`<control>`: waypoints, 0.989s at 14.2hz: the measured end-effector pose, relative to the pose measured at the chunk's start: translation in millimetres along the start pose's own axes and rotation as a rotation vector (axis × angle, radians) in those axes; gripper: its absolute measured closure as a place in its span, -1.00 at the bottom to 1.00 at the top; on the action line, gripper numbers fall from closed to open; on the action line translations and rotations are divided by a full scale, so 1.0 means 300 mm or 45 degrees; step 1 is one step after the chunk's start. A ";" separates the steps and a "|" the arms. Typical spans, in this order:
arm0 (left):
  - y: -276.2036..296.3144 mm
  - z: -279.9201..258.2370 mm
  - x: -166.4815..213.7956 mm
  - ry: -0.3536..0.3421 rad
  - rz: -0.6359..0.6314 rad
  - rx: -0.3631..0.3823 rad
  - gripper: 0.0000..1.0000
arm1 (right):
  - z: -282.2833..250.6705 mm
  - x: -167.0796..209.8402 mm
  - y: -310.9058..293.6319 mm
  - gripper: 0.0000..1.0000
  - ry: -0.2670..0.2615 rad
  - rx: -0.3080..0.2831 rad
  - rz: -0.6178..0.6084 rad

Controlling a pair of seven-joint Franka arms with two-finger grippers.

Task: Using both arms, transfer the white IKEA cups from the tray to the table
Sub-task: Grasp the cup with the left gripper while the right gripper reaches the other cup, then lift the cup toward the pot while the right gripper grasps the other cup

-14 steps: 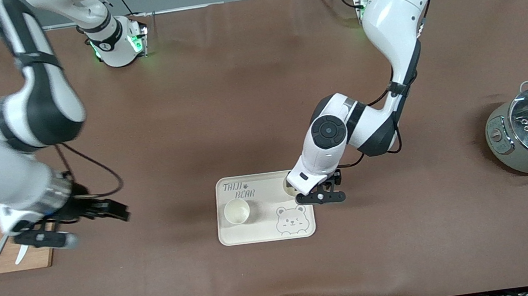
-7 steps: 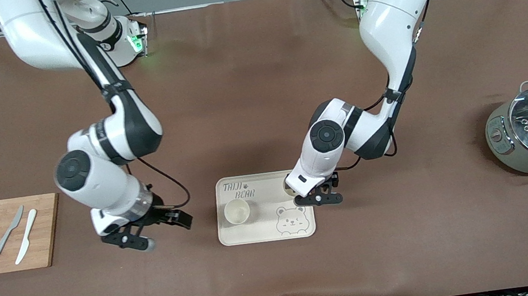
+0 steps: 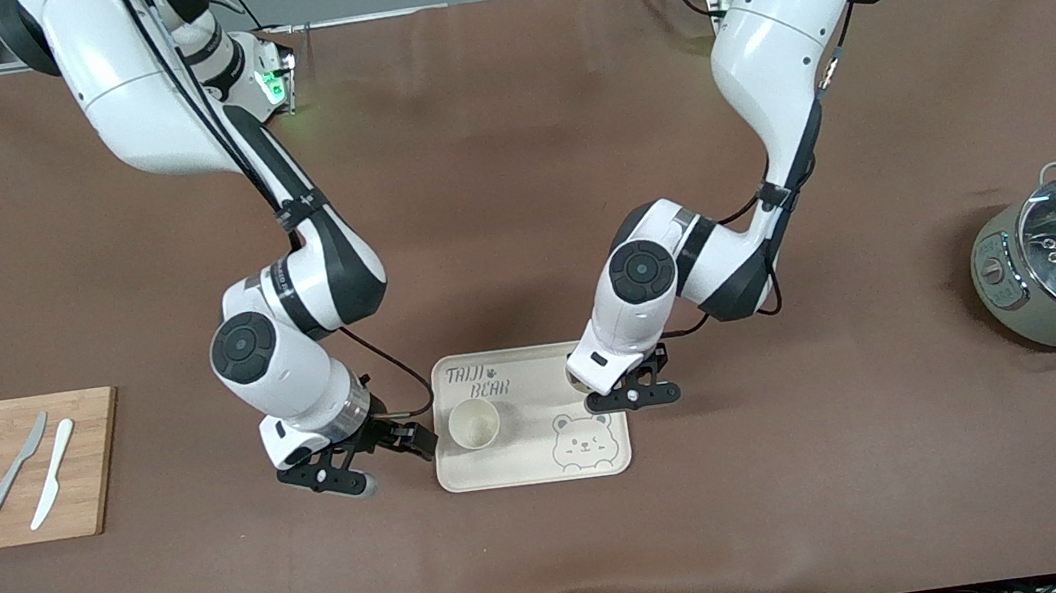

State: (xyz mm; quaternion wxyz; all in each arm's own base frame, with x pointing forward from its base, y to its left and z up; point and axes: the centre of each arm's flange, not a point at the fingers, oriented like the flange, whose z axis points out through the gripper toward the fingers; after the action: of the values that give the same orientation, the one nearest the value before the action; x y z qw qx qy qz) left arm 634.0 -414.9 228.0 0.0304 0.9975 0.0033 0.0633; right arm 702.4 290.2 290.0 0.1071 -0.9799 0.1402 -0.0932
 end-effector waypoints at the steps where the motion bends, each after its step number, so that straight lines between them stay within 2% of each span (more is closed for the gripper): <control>1: 0.000 -0.001 0.001 0.003 0.001 0.002 0.01 | 0.018 -0.007 -0.004 -1.00 0.003 0.002 -0.004; 6: 0.003 -0.014 0.009 0.015 -0.003 -0.004 0.94 | 0.103 -0.068 -0.050 -1.00 0.004 0.009 -0.039; 9: -0.014 -0.111 0.047 0.020 -0.026 0.015 0.93 | 0.123 -0.094 -0.070 -1.00 -0.006 0.007 -0.055; 14: -0.204 -0.495 0.121 -0.023 -0.027 0.127 0.93 | 0.149 -0.138 -0.105 -1.00 -0.021 0.003 -0.082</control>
State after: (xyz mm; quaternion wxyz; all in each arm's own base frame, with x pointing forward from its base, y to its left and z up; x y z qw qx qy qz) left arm 651.0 -344.6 375.9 -0.0188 0.9982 0.0170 0.0537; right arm 680.9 340.1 248.2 0.1064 -0.9845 0.1077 -0.0886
